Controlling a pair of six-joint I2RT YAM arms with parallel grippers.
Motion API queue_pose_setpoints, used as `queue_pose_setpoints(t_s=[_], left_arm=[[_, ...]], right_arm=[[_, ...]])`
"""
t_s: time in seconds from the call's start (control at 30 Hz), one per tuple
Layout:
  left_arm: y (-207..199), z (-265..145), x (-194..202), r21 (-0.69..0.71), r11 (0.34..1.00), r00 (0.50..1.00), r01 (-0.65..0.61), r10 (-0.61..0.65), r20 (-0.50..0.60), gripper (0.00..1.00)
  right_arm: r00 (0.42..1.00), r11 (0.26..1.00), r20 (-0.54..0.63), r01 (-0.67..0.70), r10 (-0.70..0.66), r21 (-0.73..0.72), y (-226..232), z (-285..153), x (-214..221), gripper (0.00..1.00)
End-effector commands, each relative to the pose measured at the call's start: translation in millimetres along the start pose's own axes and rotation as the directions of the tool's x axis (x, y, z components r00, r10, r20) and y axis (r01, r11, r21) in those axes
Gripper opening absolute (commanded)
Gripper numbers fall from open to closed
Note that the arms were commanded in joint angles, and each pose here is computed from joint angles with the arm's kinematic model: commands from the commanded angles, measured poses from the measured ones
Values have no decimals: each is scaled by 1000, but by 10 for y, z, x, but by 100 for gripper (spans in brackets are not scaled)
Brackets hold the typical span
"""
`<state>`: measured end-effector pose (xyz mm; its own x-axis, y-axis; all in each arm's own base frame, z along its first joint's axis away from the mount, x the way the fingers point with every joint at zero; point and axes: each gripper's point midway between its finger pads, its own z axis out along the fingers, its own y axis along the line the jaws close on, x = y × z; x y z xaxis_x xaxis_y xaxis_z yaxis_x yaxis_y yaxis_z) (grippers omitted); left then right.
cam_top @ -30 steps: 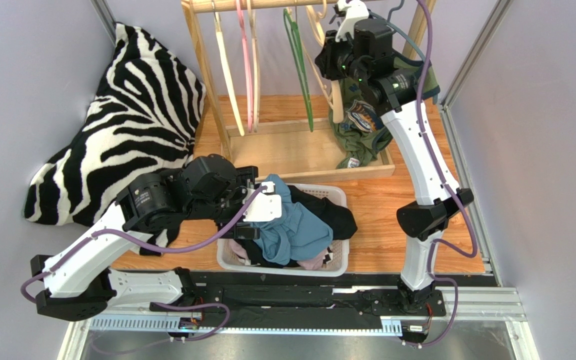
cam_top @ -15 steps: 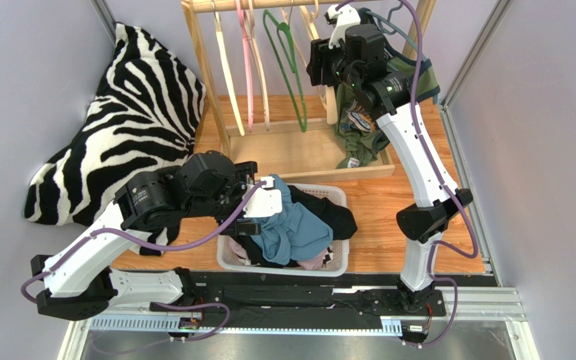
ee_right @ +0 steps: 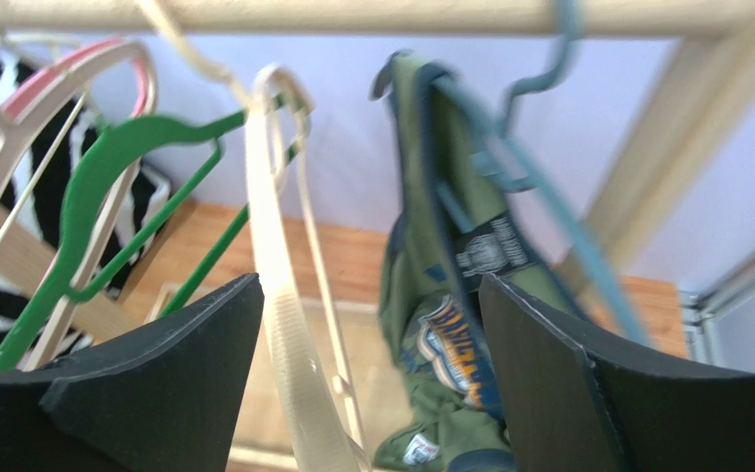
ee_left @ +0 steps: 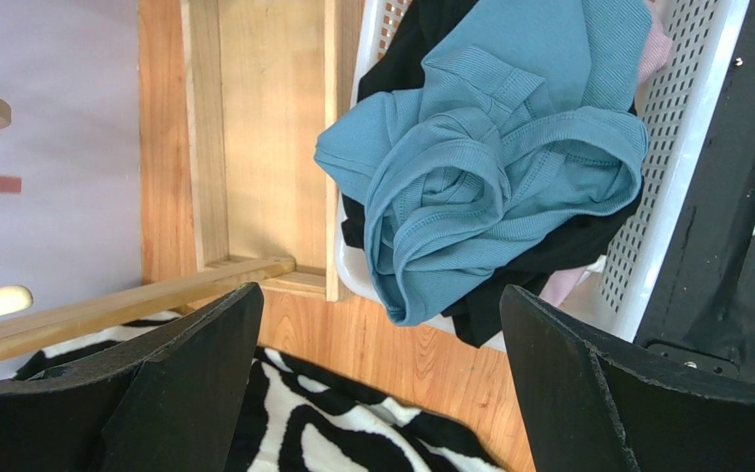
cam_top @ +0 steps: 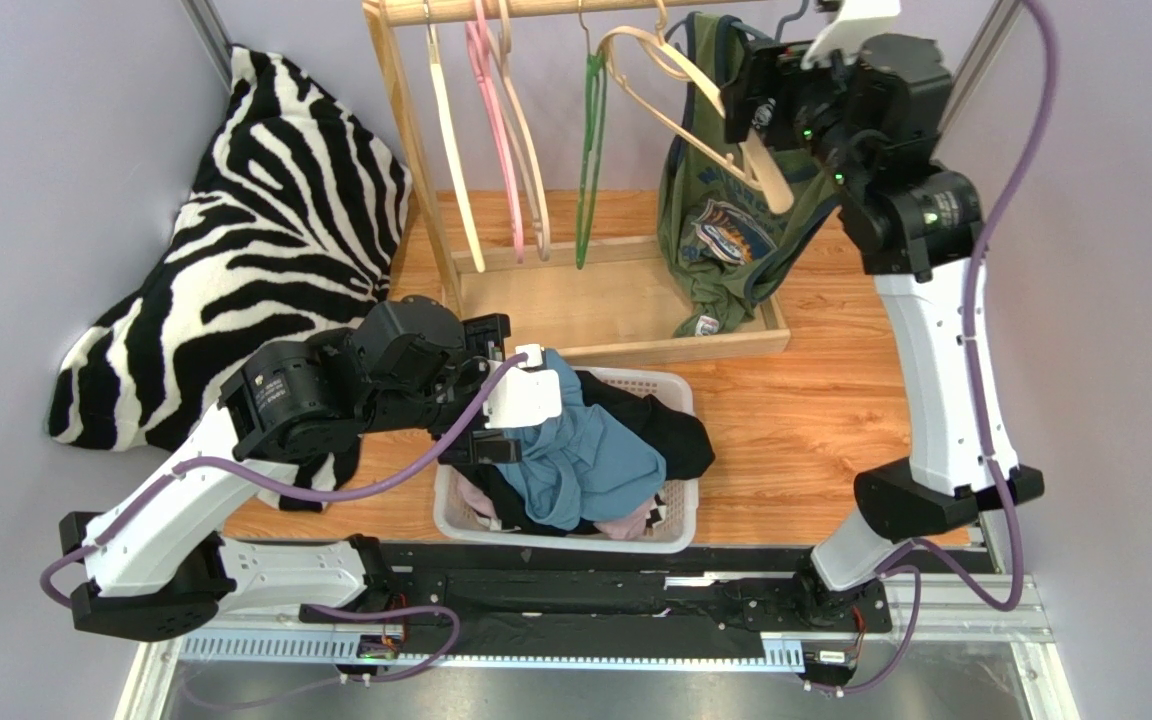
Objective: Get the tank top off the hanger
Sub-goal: Place the hanger at the clothesline, then pick up the hanger from the clothesline.
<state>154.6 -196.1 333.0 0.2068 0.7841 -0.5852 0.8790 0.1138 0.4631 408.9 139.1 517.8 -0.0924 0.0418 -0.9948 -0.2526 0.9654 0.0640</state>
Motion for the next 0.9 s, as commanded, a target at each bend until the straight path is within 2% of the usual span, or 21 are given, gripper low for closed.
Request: queue_pose_setpoints(t_s=[0.0, 0.3, 0.53, 0.63, 0.73, 0.87], left_arm=[[101, -96, -78, -47, 998, 998, 38, -36, 42, 99], [119, -116, -77, -52, 997, 998, 47, -45, 45, 99], [115, -94, -100, -44, 998, 997, 55, -53, 51, 99], [121, -89, -100, -44, 997, 997, 55, -53, 51, 99], [130, -88, -103, -48, 997, 997, 56, -53, 50, 99], [144, -93, -105, -51, 997, 997, 61, -59, 52, 99]], right_arm=[[992, 997, 124, -13, 4, 70, -331, -80, -357, 87], [987, 973, 157, -6, -31, 231, -902, -31, -360, 91], [986, 946, 160, -96, 48, 309, -1362, 47, -113, 88], [984, 953, 154, -125, 84, 277, -1408, 88, 22, 87], [988, 976, 117, -117, 96, 184, -1269, 179, 141, 86], [989, 987, 84, -126, 118, 95, -1100, 189, 204, 78]])
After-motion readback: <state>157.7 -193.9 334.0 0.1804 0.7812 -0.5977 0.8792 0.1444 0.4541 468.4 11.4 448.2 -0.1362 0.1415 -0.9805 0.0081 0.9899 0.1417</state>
